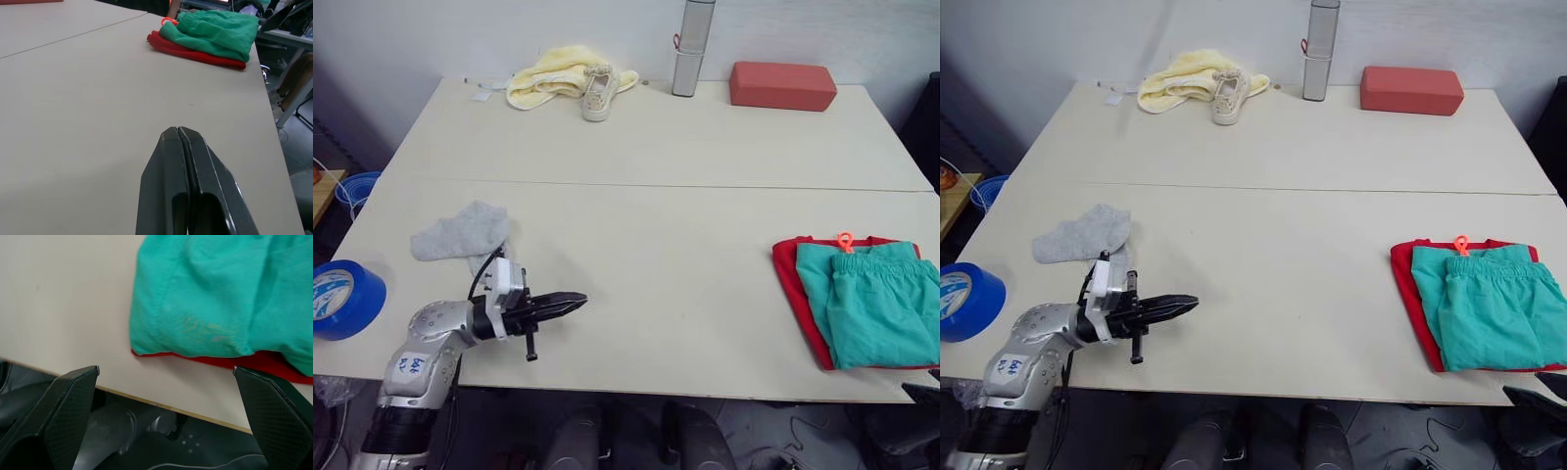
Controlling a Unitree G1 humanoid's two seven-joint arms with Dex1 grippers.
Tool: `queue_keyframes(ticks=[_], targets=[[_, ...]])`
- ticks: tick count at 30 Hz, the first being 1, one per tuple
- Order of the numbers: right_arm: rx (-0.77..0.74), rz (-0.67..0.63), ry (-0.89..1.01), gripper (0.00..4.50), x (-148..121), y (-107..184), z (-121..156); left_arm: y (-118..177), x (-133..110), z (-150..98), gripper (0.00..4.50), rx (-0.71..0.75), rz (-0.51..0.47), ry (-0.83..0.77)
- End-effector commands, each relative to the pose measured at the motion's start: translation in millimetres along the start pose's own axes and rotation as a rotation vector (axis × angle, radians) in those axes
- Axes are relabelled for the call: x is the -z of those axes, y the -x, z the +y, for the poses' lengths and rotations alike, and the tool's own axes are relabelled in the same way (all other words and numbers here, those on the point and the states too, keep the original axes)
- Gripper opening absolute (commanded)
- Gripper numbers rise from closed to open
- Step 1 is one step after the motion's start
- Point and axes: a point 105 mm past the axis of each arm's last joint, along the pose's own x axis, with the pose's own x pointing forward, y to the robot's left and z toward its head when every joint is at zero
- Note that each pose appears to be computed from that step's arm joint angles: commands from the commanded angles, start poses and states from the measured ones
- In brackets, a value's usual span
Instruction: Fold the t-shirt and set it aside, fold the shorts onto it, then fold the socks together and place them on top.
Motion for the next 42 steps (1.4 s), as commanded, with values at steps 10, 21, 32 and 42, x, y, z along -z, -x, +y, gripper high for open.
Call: queue_keyframes(ticks=[10, 21, 32, 42], targets=[[-0.309, -0.301, 0.640, 4.50, -81.2, -44.5, 37.5, 53.6, -1.2, 8.4, 2.20, -0.208, 0.043, -0.026], [-0.485, -0.447, 0.731, 4.50, -44.7, -126.3, 62.7, 129.7, 14.8, -13.6, 4.49, -0.430, 0.187, -0.069], [-0.528, -0.505, 0.724, 4.50, -48.6, -138.8, 69.7, 216.6, 37.7, -32.9, 4.49, -0.899, 0.265, 0.014], [-0.714, -0.712, 0.676, 4.50, -98.9, -147.8, 133.2, 199.8, 8.4, 21.6, 4.49, -1.073, -0.119, 0.471]])
